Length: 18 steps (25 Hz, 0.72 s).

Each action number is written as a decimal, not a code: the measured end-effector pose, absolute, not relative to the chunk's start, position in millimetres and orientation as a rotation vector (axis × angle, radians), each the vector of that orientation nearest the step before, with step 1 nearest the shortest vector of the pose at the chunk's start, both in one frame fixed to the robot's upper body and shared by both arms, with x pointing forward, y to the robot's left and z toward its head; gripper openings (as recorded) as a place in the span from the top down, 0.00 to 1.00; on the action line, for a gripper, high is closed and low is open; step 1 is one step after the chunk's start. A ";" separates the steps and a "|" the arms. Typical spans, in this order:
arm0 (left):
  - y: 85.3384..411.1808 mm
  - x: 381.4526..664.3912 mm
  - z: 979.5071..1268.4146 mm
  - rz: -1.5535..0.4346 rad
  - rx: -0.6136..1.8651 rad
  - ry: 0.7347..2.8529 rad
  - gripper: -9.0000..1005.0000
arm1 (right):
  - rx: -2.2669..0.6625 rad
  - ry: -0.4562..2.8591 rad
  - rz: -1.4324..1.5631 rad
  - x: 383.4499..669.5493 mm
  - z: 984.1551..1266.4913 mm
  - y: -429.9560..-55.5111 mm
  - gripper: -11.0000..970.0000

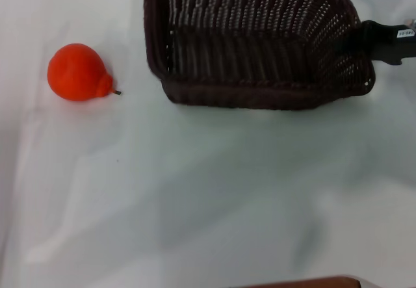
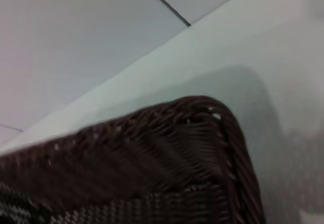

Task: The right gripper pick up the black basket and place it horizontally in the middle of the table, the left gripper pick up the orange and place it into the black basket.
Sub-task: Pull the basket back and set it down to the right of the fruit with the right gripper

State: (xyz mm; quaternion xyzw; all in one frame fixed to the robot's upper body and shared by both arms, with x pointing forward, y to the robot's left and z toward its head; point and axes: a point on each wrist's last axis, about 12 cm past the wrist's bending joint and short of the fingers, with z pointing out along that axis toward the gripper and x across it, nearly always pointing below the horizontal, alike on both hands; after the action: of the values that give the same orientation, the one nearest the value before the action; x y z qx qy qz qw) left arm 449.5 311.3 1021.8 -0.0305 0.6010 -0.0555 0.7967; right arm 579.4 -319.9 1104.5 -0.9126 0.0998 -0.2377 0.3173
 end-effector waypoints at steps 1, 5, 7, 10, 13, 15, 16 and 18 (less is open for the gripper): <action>311.3 449.5 1021.9 -0.119 -0.065 1.290 0.16 | -2.417 0.246 -0.624 579.5 1105.3 -319.6 0.78; 311.8 449.1 1022.1 -0.118 -0.062 1.289 0.16 | -2.437 0.220 -0.604 579.0 1106.5 -317.9 0.81; 312.0 448.8 1022.1 -0.118 -0.062 1.288 0.16 | -2.438 0.208 -0.600 578.4 1108.4 -317.4 0.82; 311.7 447.7 1021.7 -0.119 -0.062 1.289 0.16 | -2.447 0.175 -0.622 577.9 1115.3 -318.6 0.83; 311.9 446.6 1021.3 -0.119 -0.062 1.290 0.16 | -2.454 0.149 -0.651 578.0 1122.5 -320.2 0.83; 311.7 445.8 1020.9 -0.119 -0.063 1.292 0.16 | -2.458 0.128 -0.663 578.3 1125.7 -320.6 0.83; 311.5 445.4 1020.7 -0.119 -0.064 1.293 0.16 | -2.460 0.117 -0.668 578.5 1127.1 -320.8 0.83; 311.1 445.2 1020.6 -0.120 -0.064 1.292 0.16 | -2.465 0.100 -0.667 579.5 1128.9 -320.4 0.82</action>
State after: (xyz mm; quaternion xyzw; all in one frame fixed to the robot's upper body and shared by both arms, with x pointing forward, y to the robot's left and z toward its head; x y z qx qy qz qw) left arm 445.2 311.1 1020.6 -0.0297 0.6016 -0.0561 0.7963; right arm 579.5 -320.4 1128.9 -0.9235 0.0375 -0.2498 0.2887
